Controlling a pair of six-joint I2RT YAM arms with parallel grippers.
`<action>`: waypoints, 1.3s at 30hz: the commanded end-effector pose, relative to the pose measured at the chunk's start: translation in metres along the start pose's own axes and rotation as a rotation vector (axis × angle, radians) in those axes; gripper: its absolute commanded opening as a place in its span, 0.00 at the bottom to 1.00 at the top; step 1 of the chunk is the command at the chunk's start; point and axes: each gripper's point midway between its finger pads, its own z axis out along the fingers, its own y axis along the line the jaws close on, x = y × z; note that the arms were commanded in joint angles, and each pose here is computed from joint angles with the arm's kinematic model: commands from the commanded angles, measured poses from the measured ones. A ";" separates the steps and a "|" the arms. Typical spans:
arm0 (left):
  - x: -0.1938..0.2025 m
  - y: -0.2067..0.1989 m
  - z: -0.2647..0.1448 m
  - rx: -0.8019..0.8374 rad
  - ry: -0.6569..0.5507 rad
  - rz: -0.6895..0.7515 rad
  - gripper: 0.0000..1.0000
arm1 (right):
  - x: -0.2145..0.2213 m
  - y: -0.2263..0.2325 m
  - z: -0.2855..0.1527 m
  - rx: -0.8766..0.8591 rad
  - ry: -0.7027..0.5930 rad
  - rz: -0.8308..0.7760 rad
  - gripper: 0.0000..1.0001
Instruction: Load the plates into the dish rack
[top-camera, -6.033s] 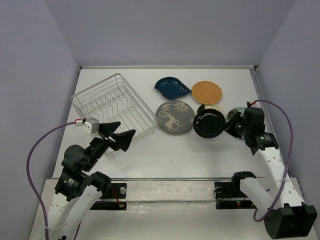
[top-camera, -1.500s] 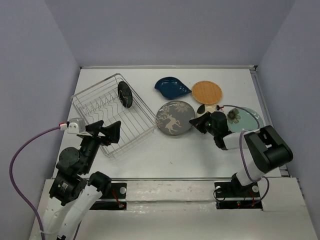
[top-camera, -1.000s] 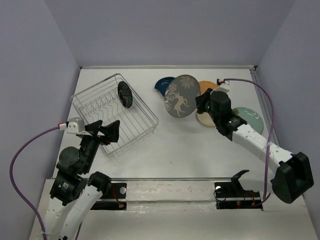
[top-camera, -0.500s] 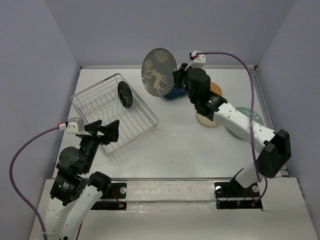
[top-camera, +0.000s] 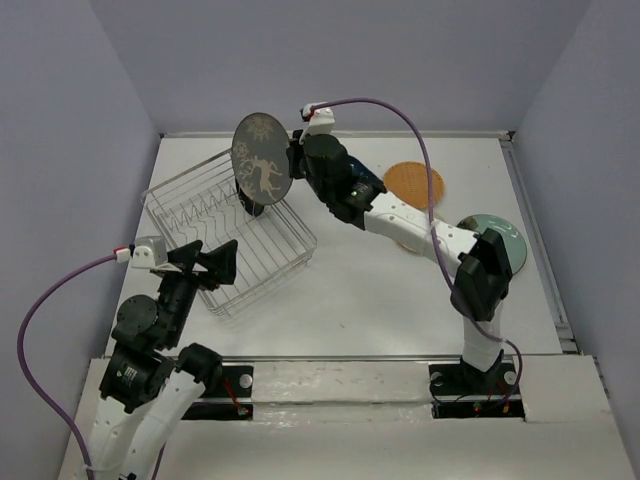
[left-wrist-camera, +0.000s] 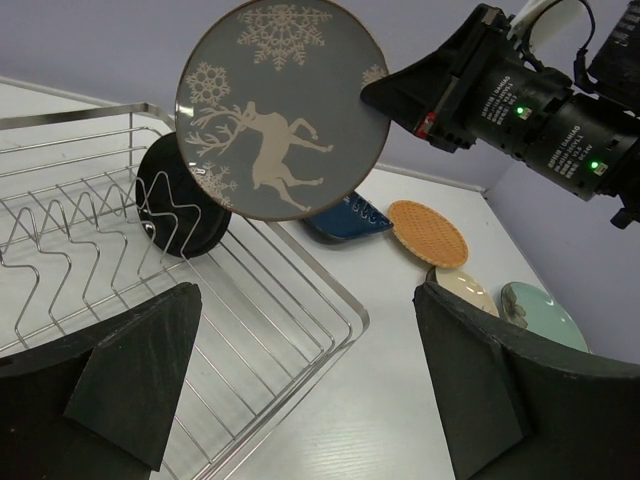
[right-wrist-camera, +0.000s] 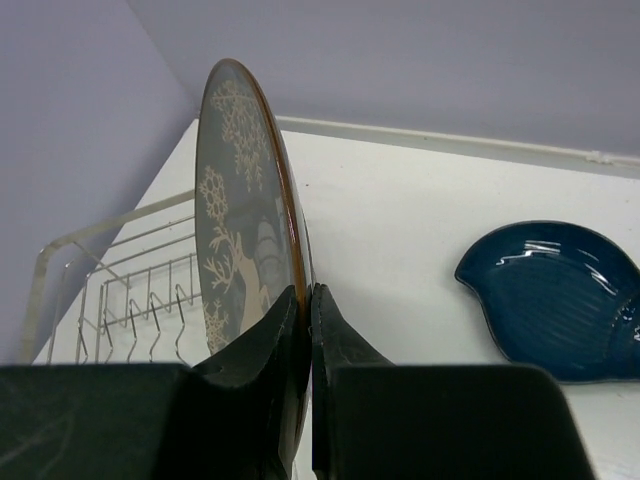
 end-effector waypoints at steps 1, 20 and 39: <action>-0.015 -0.003 -0.001 0.012 -0.065 -0.011 0.99 | -0.102 0.028 -0.009 -0.031 -0.268 0.113 0.07; -0.017 -0.004 -0.002 0.017 -0.074 -0.015 0.99 | -0.038 0.056 0.043 0.060 -0.188 -0.063 0.07; -0.015 -0.005 0.000 0.021 -0.062 -0.014 0.99 | 0.013 0.071 0.054 0.068 -0.129 -0.215 0.24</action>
